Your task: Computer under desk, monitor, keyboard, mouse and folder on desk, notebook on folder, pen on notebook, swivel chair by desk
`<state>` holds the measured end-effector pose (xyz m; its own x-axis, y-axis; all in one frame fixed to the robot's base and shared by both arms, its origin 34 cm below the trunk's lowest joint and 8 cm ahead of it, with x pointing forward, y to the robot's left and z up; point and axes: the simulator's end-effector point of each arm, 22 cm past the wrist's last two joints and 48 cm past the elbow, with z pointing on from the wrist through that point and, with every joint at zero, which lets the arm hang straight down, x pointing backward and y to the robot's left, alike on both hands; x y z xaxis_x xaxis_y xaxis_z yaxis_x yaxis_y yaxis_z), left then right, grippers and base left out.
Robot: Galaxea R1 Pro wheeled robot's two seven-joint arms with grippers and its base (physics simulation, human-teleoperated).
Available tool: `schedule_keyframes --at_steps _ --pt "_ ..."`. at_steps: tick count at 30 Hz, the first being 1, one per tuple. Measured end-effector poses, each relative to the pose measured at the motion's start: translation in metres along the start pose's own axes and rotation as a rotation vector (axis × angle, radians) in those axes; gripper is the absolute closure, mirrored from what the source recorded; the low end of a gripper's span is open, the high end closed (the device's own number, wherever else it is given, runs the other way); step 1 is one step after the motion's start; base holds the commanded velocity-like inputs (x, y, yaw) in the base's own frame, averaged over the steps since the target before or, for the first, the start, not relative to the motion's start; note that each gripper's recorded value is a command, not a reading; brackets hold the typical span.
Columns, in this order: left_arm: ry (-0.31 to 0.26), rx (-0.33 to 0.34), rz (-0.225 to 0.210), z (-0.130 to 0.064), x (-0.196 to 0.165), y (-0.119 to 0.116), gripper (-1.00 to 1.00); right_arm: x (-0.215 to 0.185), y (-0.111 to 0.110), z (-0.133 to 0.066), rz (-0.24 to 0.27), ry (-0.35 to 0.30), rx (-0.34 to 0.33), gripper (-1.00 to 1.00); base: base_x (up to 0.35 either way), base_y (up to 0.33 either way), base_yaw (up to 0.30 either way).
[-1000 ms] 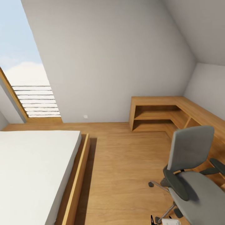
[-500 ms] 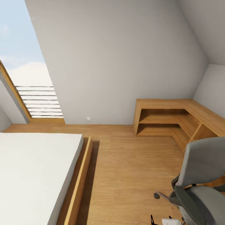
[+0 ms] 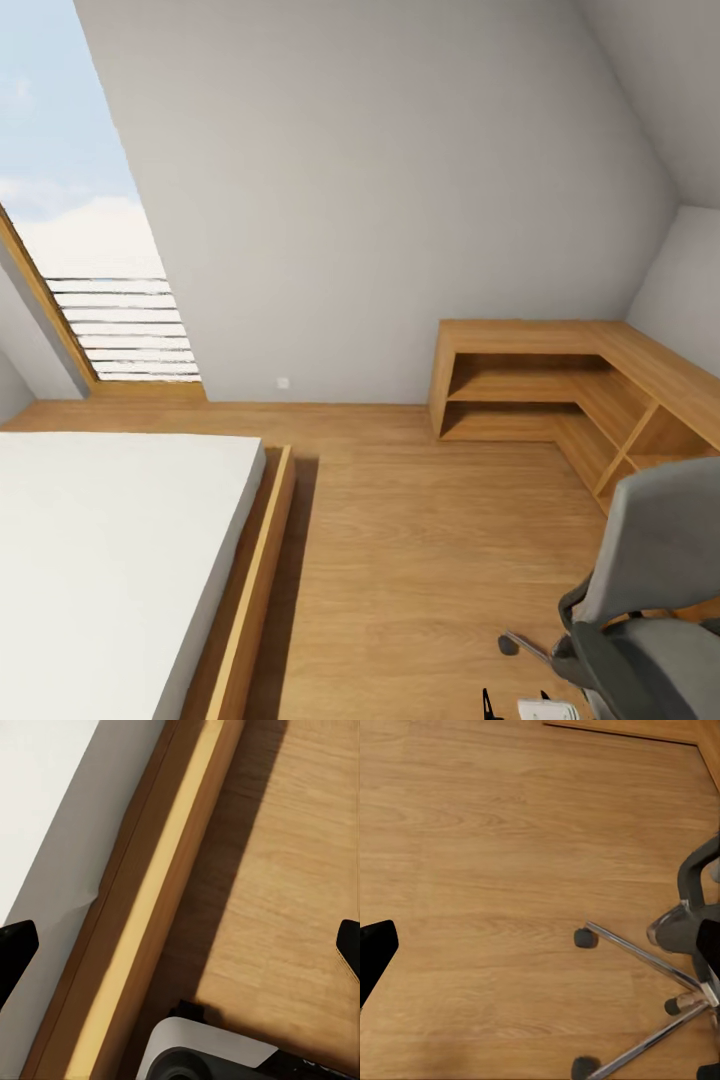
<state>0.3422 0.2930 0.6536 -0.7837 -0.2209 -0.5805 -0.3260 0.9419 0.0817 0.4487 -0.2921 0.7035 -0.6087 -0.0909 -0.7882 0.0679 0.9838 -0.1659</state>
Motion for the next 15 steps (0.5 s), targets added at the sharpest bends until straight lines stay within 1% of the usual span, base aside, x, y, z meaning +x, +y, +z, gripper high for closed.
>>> schedule_keyframes --at_steps 15 --pt "0.0 -0.002 -0.001 0.0 0.0 0.0003 -1.0 0.0 0.0001 0.0 0.0 0.0 0.0 -1.0 0.324 0.0 0.0"
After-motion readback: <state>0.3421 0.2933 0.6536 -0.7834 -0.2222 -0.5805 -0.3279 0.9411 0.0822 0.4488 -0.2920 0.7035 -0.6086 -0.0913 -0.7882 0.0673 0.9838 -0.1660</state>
